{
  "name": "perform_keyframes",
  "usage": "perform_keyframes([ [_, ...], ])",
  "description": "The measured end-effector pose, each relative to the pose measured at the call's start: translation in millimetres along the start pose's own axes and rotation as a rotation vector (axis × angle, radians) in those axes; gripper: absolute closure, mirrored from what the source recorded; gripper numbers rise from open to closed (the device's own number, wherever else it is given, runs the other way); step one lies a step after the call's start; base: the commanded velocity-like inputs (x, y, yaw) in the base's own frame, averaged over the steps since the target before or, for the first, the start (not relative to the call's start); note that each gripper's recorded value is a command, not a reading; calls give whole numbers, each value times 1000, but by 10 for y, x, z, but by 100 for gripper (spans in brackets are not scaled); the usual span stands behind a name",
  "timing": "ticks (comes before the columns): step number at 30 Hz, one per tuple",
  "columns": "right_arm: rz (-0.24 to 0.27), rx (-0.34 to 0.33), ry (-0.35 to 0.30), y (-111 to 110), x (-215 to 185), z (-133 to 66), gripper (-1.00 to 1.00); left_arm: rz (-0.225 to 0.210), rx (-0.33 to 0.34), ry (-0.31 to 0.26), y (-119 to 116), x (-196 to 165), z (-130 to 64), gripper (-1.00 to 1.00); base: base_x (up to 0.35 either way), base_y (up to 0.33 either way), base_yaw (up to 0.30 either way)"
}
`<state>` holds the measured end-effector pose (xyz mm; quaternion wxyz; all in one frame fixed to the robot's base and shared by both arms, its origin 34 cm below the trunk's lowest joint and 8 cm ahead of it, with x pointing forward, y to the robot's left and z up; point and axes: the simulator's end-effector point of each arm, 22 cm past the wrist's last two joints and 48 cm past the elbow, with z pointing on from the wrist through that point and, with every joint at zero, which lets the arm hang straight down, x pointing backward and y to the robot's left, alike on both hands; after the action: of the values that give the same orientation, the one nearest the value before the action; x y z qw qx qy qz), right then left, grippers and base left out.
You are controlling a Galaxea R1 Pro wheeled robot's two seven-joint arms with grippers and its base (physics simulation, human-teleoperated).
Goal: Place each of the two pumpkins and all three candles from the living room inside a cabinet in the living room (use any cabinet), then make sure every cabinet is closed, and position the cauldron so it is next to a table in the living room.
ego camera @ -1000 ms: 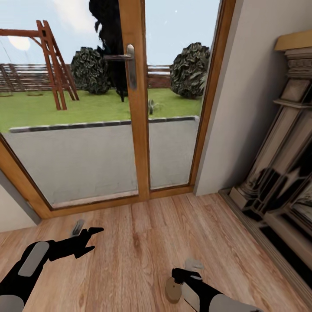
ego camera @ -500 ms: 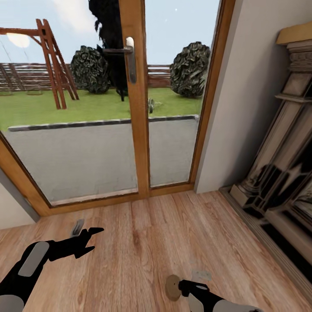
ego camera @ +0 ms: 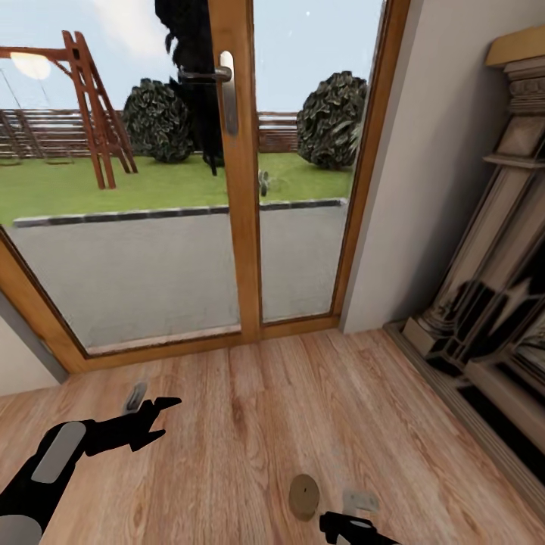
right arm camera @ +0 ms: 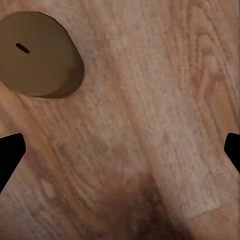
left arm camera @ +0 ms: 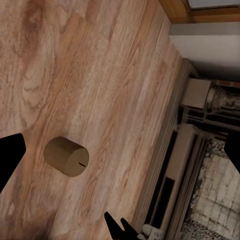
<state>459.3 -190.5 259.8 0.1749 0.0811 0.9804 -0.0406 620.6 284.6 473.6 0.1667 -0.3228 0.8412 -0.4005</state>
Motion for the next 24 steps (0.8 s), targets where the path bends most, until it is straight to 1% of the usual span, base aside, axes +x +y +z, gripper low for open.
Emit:
perform_keyframes([
  [3, -1, 4, 16, -29, 158, 57, -100, 0, 0, 0, 56, 15, 35, -100, 0, 0, 0],
  [11, -9, 16, 90, -123, 739, 25, -100, 5, 4, -2, 32, 7, 32, -100, 0, 0, 0],
  [20, -10, 17, 99, -141, 815, 18, -100, 2, 3, -1, 46, 15, 30, -100, 0, 0, 0],
  [24, -10, 17, 100, -142, 780, -38, -100, -19, 30, -2, -61, 1, -4, -100, 0, 0, 0],
])
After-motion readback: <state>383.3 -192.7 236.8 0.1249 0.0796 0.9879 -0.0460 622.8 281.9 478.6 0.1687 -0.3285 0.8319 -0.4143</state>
